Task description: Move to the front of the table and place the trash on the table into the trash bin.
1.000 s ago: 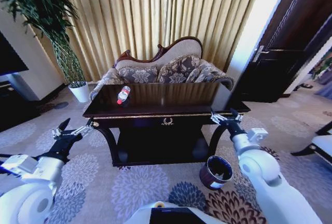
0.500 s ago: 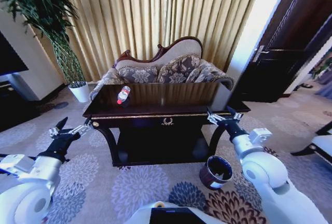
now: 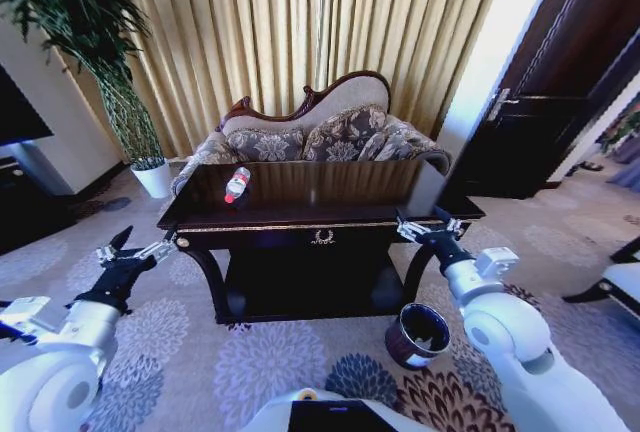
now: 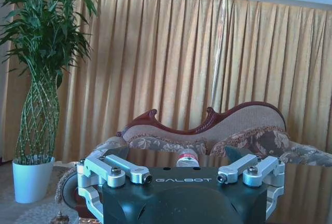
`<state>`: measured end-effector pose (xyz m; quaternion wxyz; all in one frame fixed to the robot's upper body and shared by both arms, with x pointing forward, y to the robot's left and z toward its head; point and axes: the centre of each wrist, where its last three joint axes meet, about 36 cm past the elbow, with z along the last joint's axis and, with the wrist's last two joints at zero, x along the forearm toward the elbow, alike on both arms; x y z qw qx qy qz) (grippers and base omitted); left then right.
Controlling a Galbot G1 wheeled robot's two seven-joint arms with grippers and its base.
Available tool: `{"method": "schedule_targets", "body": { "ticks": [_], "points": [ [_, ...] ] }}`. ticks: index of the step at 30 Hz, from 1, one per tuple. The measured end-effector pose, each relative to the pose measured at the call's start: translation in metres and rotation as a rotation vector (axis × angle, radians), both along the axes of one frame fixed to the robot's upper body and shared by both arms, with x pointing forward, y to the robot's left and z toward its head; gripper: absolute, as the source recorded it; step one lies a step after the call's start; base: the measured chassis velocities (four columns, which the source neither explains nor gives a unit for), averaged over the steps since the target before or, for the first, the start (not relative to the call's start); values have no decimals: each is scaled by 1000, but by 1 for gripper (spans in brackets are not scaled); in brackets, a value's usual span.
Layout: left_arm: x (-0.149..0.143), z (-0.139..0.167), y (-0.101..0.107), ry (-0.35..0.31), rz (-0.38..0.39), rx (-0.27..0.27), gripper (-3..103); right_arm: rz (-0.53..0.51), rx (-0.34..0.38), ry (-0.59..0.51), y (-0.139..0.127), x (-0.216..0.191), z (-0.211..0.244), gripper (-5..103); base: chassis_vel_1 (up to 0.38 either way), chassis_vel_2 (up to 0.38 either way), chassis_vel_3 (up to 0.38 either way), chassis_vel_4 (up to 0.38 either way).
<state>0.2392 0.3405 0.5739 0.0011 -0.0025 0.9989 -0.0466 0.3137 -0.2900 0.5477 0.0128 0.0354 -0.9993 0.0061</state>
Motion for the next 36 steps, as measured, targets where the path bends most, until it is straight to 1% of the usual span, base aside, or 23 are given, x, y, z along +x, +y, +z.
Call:
{"method": "schedule_targets", "body": {
  "ticks": [36],
  "points": [
    [0,0,0,-4,0,-2,100,9,-9,2,0,0,-2,100,-79,80,76,-81]
  ]
}}
